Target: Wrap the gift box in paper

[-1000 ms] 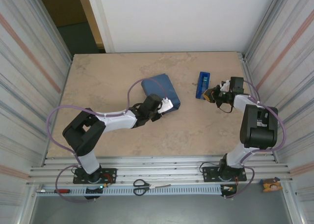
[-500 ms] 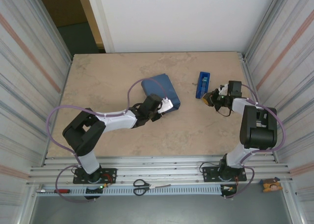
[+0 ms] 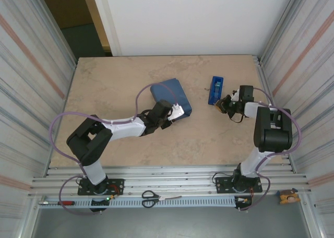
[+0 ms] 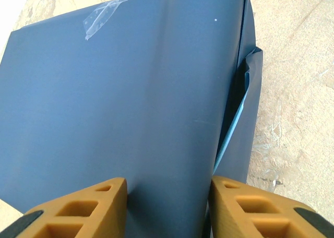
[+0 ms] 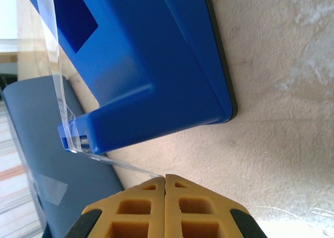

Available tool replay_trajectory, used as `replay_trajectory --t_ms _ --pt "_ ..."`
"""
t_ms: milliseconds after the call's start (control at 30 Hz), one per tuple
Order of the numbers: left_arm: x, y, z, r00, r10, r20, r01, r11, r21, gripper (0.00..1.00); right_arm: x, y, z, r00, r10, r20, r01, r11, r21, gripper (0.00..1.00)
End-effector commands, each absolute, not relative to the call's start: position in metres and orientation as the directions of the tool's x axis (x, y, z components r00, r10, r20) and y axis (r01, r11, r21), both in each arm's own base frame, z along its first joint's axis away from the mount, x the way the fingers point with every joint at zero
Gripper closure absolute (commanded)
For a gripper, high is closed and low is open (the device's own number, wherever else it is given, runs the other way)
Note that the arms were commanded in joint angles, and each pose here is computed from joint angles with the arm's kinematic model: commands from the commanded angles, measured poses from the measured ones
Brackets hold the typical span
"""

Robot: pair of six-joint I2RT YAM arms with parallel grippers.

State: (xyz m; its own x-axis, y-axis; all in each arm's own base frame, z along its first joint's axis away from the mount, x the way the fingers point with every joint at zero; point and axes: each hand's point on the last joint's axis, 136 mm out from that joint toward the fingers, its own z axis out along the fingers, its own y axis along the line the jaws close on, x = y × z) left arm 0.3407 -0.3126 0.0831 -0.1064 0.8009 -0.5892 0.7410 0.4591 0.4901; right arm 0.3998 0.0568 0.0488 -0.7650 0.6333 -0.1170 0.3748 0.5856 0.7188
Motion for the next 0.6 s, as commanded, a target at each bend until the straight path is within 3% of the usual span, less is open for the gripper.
replay_trajectory --t_ms 0,567 --pt "0.316 -0.297 0.032 -0.180 0.859 -0.479 0.811 0.405 0.421 0.56 0.364 0.045 0.004 -0.777 0.629 -0.021 0.514 0.654 0.556 1.00" --pt "0.315 -0.297 0.031 -0.179 0.861 -0.476 0.813 0.402 0.421 0.57 0.363 0.030 0.008 -0.811 0.582 -0.069 0.516 0.765 0.386 1.00"
